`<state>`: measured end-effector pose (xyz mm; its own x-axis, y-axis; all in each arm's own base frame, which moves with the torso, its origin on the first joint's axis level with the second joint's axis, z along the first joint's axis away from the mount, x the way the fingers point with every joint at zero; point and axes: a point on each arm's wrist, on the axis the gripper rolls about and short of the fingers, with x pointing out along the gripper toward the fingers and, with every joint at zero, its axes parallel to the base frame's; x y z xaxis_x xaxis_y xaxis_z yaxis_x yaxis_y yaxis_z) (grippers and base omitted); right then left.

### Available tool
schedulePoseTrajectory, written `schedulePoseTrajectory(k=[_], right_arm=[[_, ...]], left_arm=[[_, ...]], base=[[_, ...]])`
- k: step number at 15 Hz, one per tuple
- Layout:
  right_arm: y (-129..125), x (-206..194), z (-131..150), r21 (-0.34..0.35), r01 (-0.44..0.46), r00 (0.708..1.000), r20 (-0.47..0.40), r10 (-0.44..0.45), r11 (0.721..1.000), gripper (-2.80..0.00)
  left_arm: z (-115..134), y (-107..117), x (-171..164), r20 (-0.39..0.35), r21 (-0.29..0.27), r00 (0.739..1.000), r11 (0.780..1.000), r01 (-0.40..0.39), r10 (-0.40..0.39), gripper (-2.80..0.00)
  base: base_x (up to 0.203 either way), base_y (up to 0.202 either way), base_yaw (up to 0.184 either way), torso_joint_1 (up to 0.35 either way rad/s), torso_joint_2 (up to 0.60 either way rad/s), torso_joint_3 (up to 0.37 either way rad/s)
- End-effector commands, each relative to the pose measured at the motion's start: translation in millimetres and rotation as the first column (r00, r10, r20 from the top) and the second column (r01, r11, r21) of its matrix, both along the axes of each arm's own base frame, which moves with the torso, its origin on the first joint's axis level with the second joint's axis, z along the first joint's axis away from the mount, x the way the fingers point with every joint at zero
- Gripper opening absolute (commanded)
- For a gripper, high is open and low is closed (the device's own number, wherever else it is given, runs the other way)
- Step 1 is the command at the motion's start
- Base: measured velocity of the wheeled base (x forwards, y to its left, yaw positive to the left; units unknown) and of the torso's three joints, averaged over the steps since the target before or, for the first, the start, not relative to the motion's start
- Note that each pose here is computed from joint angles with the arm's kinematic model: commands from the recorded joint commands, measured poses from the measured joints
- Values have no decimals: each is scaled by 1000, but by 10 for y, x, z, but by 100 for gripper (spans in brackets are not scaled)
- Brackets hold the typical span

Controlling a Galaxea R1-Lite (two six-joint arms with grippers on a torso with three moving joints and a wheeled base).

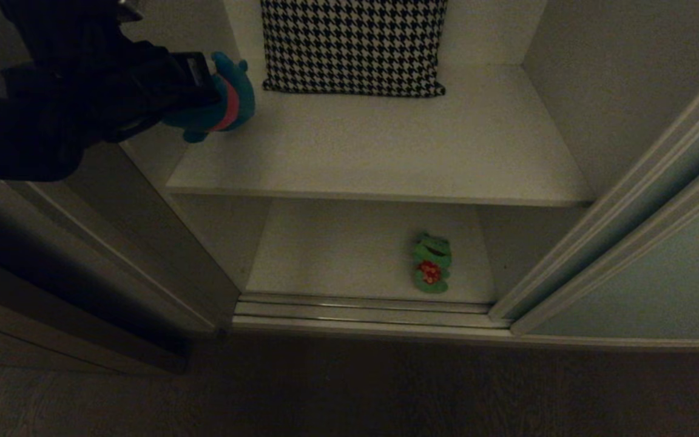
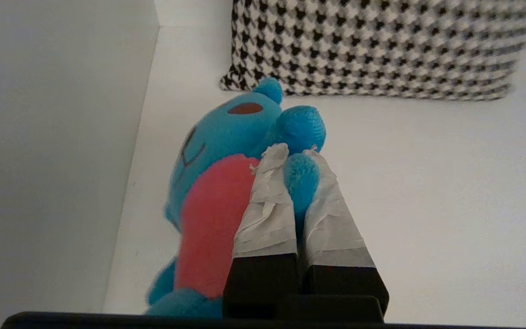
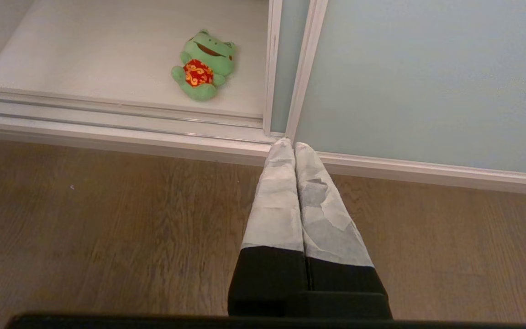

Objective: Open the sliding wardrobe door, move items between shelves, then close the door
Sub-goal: Place the blue doll on the higher shelf

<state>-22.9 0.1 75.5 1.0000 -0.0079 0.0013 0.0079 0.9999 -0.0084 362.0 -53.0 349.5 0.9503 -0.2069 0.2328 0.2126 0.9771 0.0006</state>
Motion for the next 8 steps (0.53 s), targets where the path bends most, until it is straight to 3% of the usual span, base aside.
schedulePoseTrajectory(k=[1, 3, 8], right_arm=[[0, 1, -4, -1, -2, 1000, -1, 2, 1000, -280], [0, 1, -4, -1, -2, 1000, -1, 2, 1000, -280], [0, 0, 0, -1, 0, 1000, 0, 0, 1000, -280]], left_arm=[[-235, -43, 298, -24, 16, 1000, 1000, -6, 6, -280], [-242, -42, 393, 44, 24, 998, 998, -51, 50, -280], [-280, -60, 582, 100, 26, 993, 997, -73, 70, -280]], base=[[0, 0, 0, 0, 0, 0], [0, 0, 0, 0, 0, 0], [0, 0, 0, 0, 0, 0]])
